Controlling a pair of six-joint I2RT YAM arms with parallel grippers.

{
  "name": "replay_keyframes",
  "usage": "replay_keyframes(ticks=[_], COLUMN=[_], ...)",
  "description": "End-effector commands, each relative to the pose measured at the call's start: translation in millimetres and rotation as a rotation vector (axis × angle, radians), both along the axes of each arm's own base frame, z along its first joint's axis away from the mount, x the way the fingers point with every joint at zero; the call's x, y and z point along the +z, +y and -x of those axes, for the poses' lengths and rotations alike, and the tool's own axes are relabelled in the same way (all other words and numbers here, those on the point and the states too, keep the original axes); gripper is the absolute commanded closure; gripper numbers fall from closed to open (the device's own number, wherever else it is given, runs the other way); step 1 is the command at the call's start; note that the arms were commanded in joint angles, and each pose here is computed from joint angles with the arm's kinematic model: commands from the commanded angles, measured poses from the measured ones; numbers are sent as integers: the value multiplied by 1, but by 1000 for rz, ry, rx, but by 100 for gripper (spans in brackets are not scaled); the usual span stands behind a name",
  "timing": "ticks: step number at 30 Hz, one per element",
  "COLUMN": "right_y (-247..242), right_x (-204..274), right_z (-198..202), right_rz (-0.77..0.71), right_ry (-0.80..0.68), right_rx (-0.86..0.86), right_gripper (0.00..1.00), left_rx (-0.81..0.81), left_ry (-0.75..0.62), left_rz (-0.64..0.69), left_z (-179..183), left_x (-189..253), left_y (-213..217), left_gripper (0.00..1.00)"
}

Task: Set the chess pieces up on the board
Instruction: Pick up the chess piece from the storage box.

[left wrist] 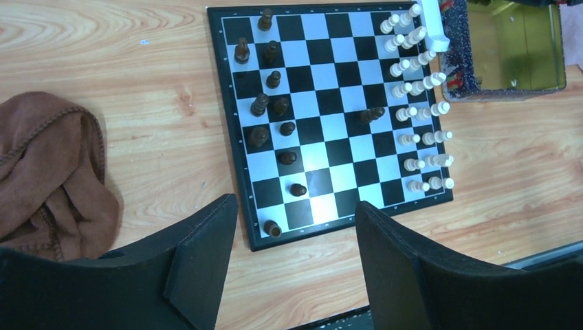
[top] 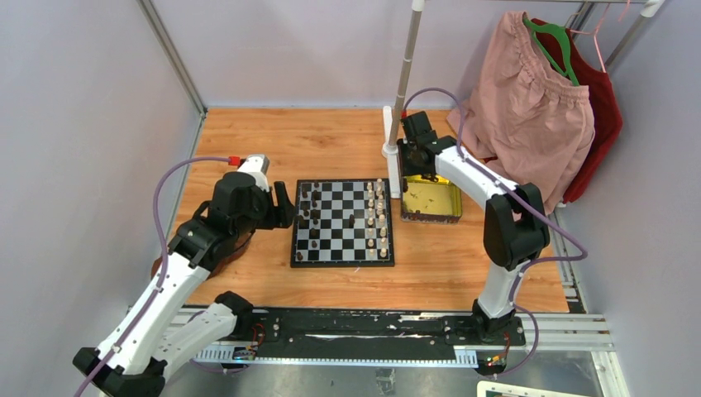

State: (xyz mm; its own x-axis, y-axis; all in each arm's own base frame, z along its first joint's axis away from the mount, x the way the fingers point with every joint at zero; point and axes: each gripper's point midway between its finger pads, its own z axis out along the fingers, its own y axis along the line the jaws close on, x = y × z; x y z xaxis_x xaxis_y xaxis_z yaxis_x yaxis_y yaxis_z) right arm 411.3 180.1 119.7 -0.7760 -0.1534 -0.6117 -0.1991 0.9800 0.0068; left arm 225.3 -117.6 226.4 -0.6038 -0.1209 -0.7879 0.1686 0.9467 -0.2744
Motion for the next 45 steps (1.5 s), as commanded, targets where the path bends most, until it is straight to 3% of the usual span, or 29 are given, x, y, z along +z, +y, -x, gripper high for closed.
replay_keyframes(ticks=[1, 19, 31, 33, 38, 45], right_y=[-5, -6, -9, -13, -20, -31], right_x=[-14, -70, -99, -101, -95, -64], right_z=[-22, -21, -11, -10, -13, -15], right_rz=[-81, -236, -204, -186, -146, -105], right_ry=[-27, 72, 137, 139, 118, 52], right_rx=[-31, 20, 40, 37, 30, 18], right_gripper=[68, 69, 69, 73, 96, 100], left_rx=[4, -22, -31, -32, -34, -33], left_ry=[-36, 15, 26, 28, 24, 10], left_rz=[13, -17, -8, -8, -4, 2], left_z=[-10, -29, -35, -35, -36, -37], left_x=[14, 3, -3, -3, -2, 1], left_y=[-5, -19, -25, -26, -27, -27], left_gripper=[31, 31, 31, 31, 31, 31])
